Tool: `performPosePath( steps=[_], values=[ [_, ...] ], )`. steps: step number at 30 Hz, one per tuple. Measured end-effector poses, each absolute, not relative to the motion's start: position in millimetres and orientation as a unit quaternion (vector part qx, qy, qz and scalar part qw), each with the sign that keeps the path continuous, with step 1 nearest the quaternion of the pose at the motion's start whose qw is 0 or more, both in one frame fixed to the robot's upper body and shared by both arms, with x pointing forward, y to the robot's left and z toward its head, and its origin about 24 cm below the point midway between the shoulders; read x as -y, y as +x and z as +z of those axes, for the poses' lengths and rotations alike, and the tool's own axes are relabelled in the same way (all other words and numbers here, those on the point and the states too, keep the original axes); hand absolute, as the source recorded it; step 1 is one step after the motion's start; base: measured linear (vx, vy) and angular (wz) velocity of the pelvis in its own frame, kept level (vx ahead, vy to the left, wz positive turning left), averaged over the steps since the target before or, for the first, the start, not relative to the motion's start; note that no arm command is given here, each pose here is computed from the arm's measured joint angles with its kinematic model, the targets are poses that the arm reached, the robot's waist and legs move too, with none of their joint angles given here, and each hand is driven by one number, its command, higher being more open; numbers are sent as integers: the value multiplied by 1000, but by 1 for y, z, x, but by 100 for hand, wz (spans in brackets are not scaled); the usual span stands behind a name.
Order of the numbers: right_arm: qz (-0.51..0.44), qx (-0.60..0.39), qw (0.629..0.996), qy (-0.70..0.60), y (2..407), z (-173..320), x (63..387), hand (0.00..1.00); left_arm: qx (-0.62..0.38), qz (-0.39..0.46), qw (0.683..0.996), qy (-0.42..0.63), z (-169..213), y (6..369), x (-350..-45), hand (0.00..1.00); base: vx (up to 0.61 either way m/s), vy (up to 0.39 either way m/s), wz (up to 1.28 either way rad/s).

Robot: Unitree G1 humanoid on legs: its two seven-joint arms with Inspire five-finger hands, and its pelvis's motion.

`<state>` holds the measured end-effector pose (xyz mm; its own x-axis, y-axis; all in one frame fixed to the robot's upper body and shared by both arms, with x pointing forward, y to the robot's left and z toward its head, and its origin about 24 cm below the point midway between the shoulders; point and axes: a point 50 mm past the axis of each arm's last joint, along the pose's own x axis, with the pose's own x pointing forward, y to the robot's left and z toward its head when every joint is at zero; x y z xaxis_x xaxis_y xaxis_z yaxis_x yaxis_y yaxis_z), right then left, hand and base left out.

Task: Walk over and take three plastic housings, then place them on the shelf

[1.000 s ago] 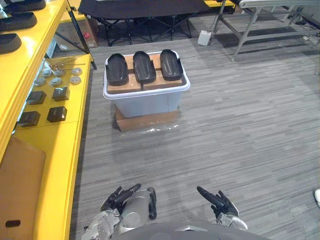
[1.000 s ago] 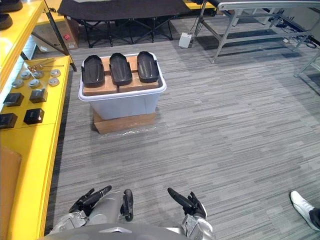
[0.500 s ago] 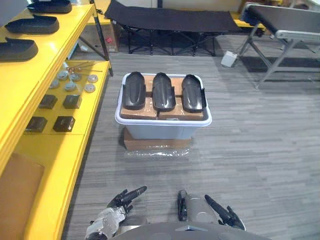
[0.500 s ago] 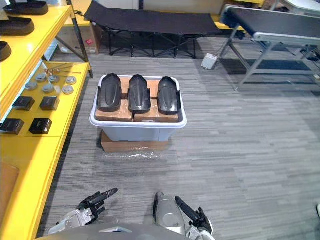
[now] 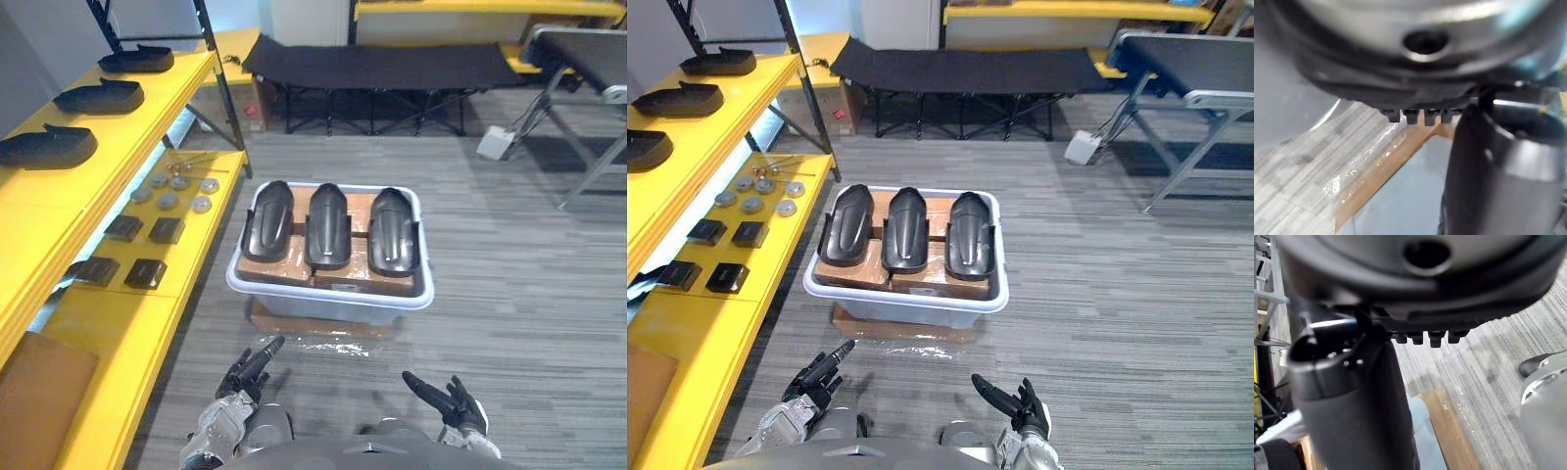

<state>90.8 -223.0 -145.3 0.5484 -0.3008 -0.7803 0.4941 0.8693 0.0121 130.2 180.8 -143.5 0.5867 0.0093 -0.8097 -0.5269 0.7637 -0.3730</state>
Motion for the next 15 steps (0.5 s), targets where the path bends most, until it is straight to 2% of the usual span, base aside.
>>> performPosePath(
  steps=[4, 9, 12, 15],
  values=[
    [-214, -408, 877, 134, 96, -144, 202, 100, -431, 151, 847, -272, -141, 136, -191, 100, 177, 152, 20],
    [-211, -352, 905, 114, 108, -124, 204, 100, -455, 151, 840, -253, -142, 133, -195, 100, 84, 74, 5],
    [-225, -278, 929, 94, 118, -94, 216, 100, -458, 158, 840, -243, -142, 126, -199, 100, 8, 19, -8],
    [-258, -181, 946, 70, 132, -55, 241, 100, -459, 164, 841, -234, -142, 118, -207, 100, -38, 42, -14]
  ],
)
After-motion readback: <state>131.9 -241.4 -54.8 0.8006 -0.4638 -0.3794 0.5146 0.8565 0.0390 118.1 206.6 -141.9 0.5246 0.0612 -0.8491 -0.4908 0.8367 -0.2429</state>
